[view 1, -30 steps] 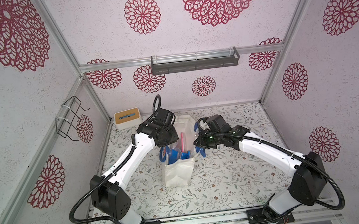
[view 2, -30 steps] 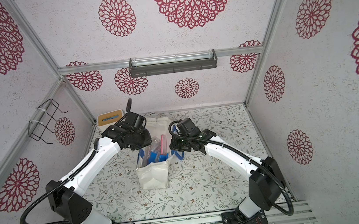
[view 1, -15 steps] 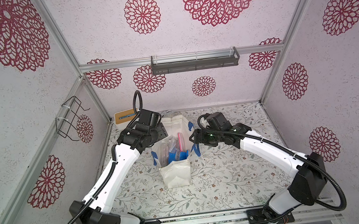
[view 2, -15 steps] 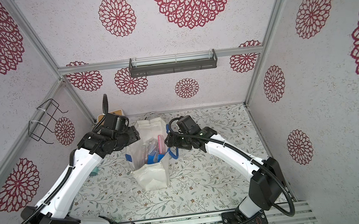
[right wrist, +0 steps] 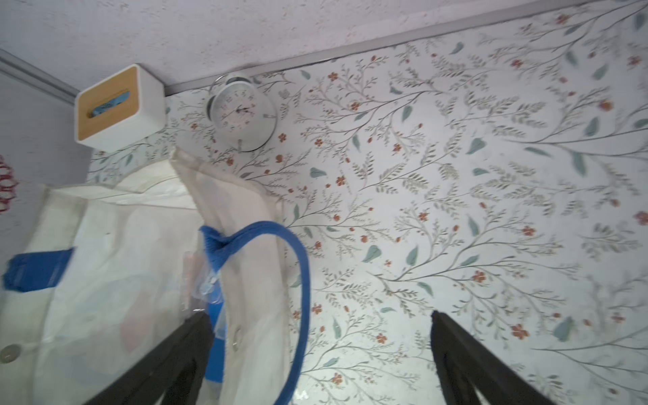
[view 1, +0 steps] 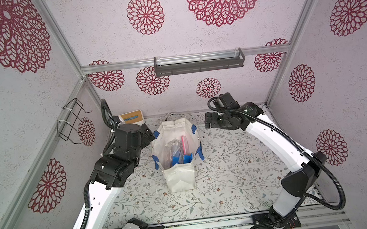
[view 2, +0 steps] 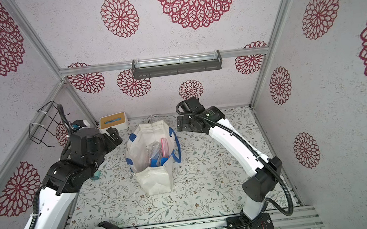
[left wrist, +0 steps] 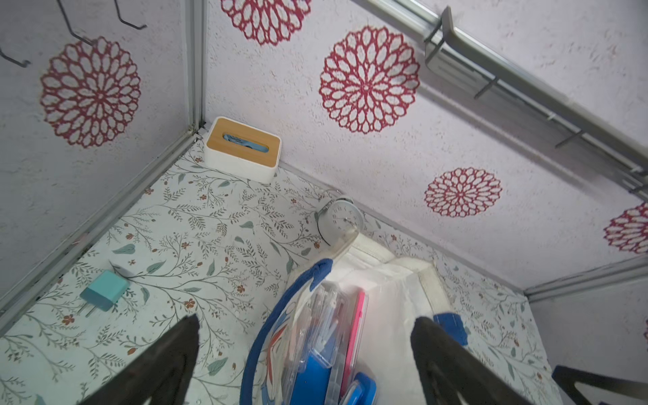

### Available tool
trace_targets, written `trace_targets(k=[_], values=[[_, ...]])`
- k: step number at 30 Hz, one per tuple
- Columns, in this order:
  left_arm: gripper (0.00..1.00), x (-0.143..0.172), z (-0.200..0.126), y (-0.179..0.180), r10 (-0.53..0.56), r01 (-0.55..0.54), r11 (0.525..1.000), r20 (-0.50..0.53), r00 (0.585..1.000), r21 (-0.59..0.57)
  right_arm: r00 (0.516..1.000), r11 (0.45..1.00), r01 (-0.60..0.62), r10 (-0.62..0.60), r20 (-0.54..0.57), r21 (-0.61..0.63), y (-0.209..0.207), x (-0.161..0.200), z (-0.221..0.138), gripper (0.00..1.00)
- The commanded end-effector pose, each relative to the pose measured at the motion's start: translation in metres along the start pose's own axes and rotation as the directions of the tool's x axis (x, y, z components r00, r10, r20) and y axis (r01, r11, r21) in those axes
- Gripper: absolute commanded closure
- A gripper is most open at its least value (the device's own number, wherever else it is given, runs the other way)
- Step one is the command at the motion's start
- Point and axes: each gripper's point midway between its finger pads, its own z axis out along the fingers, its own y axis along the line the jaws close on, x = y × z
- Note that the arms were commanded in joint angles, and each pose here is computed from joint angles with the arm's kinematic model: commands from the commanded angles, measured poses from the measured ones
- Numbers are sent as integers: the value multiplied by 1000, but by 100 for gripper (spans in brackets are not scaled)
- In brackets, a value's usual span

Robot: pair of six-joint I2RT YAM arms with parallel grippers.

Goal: Take out the compass set from the canvas bag
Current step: Move the canvas bag to the center of the board, then adjust the canvas bag at the center of the board.

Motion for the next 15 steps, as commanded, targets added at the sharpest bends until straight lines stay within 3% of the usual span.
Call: trace_targets(k=[1,3,6,11,15], values=[[3,-11,3,8,-68,68,998,54,996,7,991,989,34,-52,123,141,-38,-20,-38,1],[3,-11,4,-3,-84,79,991,38,996,109,982,993,19,-41,185,115,-43,-30,-49,1],[3,-15,3,5,-123,118,988,51,991,96,969,998,-18,4,248,54,-45,-38,-62,1],[3,-18,2,19,-131,129,991,78,988,38,979,991,-92,107,174,-92,-51,-35,-51,1],[3,-16,3,31,-152,153,988,63,986,-18,982,978,-160,172,84,-136,-61,-24,-34,4]])
